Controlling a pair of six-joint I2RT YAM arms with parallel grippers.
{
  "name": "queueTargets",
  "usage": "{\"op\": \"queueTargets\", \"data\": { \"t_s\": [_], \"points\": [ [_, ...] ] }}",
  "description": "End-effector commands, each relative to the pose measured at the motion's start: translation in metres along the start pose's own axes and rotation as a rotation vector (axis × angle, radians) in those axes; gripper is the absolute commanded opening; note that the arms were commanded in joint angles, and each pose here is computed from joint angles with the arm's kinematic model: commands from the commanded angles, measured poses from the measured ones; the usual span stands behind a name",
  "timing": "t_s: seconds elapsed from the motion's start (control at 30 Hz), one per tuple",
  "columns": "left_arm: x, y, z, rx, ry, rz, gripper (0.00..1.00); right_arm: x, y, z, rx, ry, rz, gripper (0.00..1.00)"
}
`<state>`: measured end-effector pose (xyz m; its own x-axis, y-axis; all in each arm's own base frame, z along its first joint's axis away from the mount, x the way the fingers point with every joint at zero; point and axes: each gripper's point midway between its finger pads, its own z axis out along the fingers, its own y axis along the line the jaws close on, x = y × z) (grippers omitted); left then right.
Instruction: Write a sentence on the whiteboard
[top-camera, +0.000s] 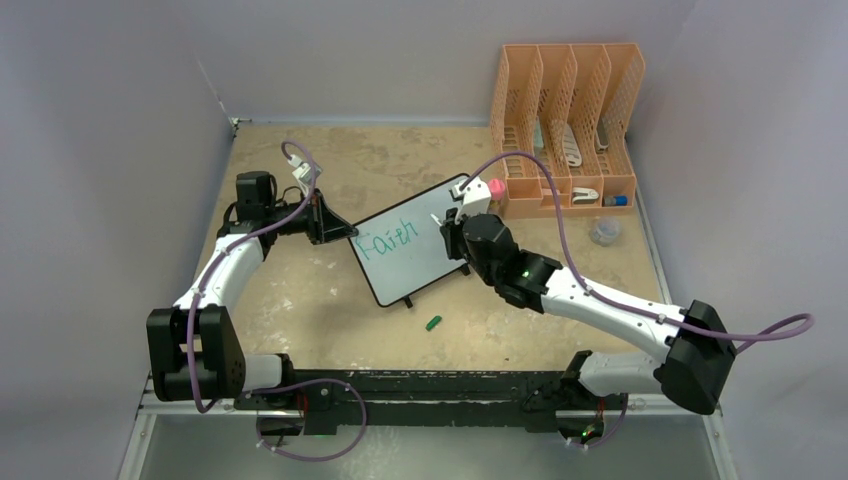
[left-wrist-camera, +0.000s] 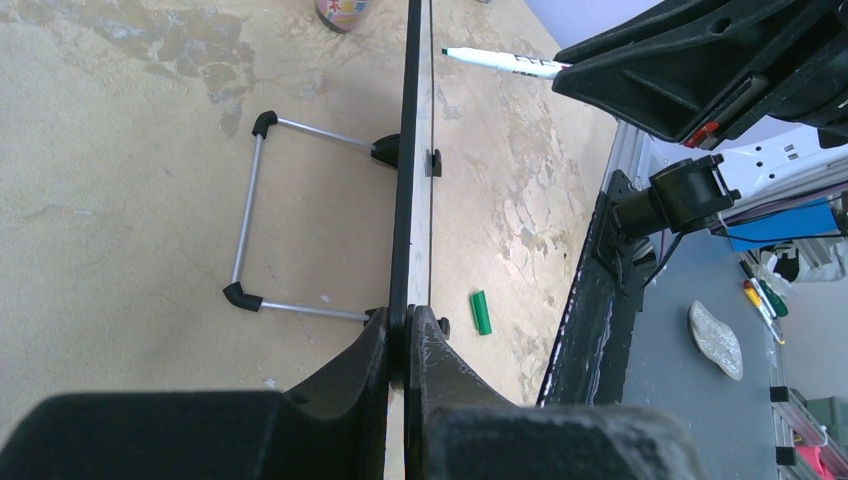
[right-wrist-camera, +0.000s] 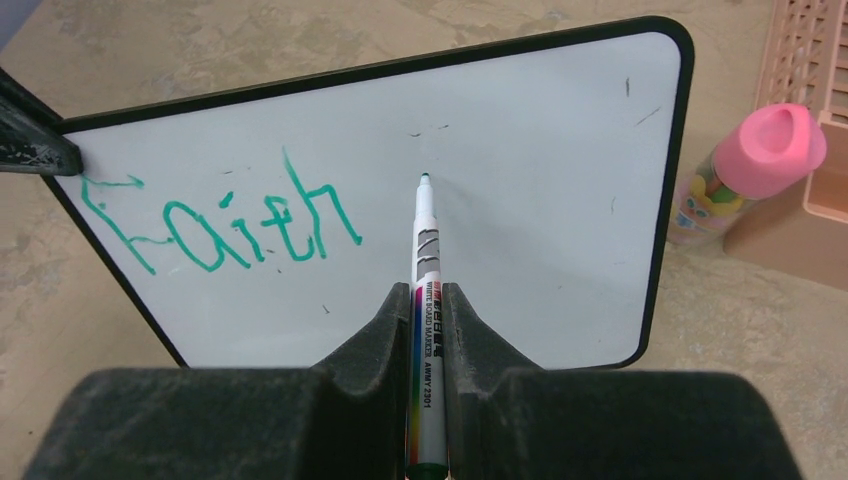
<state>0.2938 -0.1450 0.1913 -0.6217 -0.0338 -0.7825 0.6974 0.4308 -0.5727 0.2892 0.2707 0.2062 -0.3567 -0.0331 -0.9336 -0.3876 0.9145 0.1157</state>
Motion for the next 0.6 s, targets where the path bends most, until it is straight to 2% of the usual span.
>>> {"op": "queueTargets", "data": {
  "t_s": [0.0,0.57],
  "points": [
    [-0.0055,0.0111,-0.0039,-0.061,-0.013,0.050,0.00,-0.0293,0.0125,-0.0002,-0.051,-0.070,0.008,0.00],
    [-0.0051,0.0113,-0.0037,-0.059,-0.012,0.048,0.00,-0.0356,0.0144,0.0058,-0.039,-0.077,0.000,0.00]
  ]
}}
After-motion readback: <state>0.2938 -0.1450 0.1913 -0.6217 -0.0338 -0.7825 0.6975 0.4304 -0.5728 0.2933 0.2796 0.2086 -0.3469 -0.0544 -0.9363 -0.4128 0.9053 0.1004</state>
